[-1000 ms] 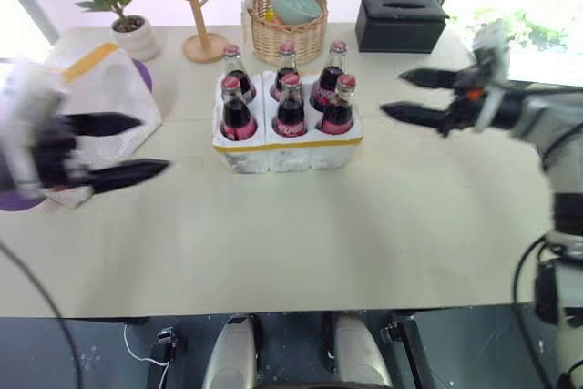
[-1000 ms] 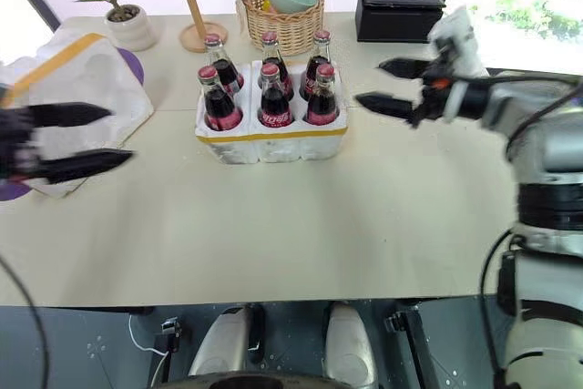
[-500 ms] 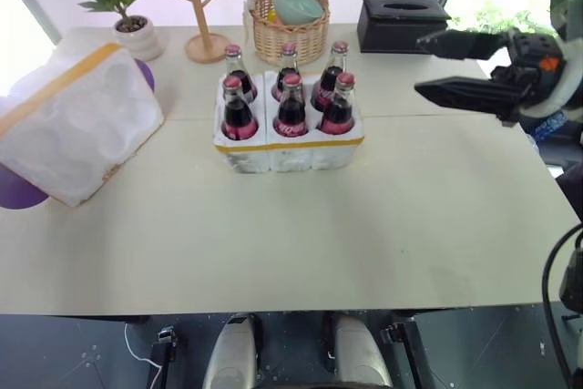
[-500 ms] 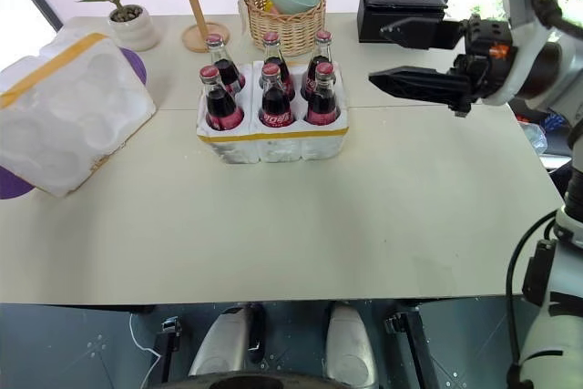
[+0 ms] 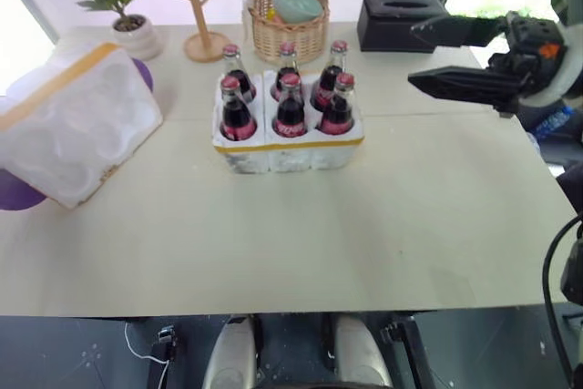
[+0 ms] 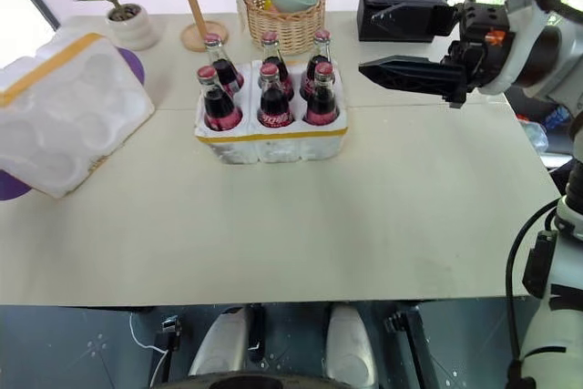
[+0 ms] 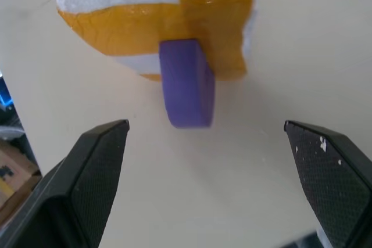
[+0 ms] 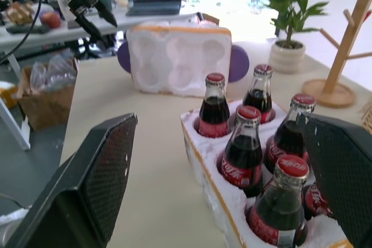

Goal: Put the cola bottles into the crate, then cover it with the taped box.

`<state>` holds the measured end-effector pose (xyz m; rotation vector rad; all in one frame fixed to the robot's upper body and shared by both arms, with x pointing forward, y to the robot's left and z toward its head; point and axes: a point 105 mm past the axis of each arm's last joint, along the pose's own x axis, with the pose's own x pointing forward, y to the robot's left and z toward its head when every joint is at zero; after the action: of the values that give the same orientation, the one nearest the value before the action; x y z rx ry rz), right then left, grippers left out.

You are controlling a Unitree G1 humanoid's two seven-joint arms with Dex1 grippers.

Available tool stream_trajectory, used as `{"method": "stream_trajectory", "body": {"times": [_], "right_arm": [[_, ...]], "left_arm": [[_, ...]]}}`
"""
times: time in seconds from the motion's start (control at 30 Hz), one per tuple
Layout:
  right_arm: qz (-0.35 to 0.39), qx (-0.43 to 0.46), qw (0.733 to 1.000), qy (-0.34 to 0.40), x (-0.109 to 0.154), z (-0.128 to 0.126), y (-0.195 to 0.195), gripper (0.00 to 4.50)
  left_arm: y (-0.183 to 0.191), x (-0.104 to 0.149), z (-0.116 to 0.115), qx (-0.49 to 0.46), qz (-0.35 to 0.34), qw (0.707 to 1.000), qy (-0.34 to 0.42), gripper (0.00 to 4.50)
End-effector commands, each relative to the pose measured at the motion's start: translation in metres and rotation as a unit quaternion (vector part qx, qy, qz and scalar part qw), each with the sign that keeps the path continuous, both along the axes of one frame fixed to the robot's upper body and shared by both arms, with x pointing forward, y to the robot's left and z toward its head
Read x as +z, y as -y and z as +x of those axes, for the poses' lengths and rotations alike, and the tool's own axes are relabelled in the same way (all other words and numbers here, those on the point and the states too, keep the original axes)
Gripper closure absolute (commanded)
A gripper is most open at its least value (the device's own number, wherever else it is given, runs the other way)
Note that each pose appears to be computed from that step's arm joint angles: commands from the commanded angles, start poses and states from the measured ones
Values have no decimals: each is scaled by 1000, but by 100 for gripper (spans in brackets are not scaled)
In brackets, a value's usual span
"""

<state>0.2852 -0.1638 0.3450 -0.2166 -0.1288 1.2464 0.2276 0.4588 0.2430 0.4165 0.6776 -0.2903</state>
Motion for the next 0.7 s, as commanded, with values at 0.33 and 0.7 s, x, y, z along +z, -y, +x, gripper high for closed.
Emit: {"method": "stream_trajectory", "body": {"times": [0.33,0.7], "right_arm": [[12,-46,998,30,14,-14,8,1],[-18,-46,999,6,0,-25,13,0]], "left_arm": [[3,-43,58,51,39,997,-34,0],[11,-34,65,28,41,998,-34,410]]}}
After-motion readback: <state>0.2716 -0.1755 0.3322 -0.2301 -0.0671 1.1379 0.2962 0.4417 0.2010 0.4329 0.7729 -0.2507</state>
